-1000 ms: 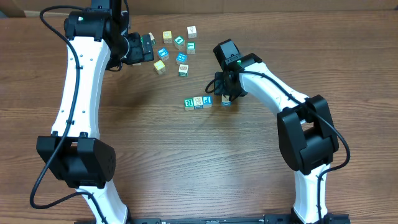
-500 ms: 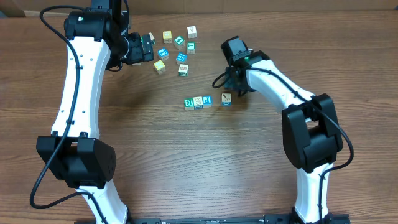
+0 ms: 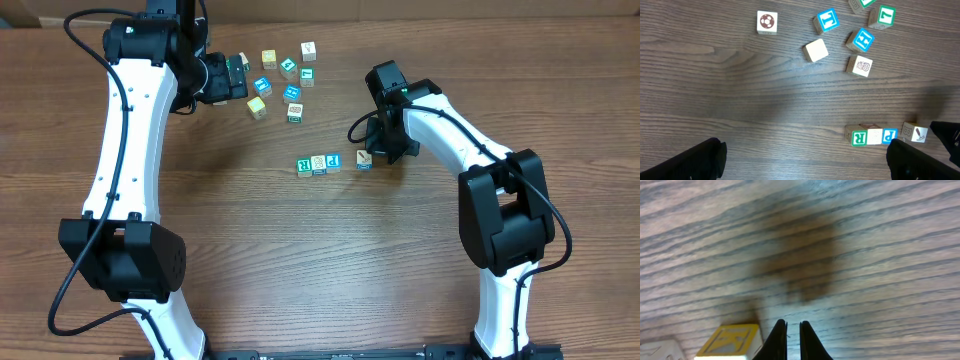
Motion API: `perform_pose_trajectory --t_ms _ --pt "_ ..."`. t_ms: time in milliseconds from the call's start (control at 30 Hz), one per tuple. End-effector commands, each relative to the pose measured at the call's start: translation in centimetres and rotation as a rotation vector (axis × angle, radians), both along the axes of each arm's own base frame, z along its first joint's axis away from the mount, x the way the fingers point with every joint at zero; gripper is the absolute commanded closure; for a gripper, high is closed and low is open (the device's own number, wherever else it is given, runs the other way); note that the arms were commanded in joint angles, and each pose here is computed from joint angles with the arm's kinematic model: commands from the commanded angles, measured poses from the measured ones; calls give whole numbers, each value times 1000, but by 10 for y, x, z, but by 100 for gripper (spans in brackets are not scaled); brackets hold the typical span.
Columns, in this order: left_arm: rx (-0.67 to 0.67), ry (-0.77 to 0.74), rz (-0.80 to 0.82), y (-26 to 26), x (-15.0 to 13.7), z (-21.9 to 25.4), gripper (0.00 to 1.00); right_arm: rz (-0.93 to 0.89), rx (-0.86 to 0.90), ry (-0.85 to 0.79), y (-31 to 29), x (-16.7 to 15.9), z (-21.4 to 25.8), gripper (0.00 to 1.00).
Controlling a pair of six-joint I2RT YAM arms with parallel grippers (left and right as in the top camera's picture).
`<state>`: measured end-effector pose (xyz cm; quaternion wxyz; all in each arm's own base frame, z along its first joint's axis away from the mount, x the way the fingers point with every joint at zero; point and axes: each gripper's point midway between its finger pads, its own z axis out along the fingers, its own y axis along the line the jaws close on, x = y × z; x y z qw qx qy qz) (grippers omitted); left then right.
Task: Form a horizontal line
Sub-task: 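Set the hammer block down right of the blue P block and release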
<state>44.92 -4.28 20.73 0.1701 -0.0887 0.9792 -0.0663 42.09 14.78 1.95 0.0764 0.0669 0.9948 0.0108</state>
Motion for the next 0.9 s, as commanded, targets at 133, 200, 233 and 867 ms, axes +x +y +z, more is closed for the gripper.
perform_pose_trajectory --t_ms 133,200,233,867 --pt "3 -1 9 0 2 0 0 21 69 42 13 -11 1 96" --pt "3 -1 9 0 2 0 0 21 67 48 13 -12 1 96" --pt "3 -1 9 0 2 0 0 21 68 50 13 -13 1 96" --pt "3 -1 9 0 2 0 0 108 95 65 43 -26 1 96"
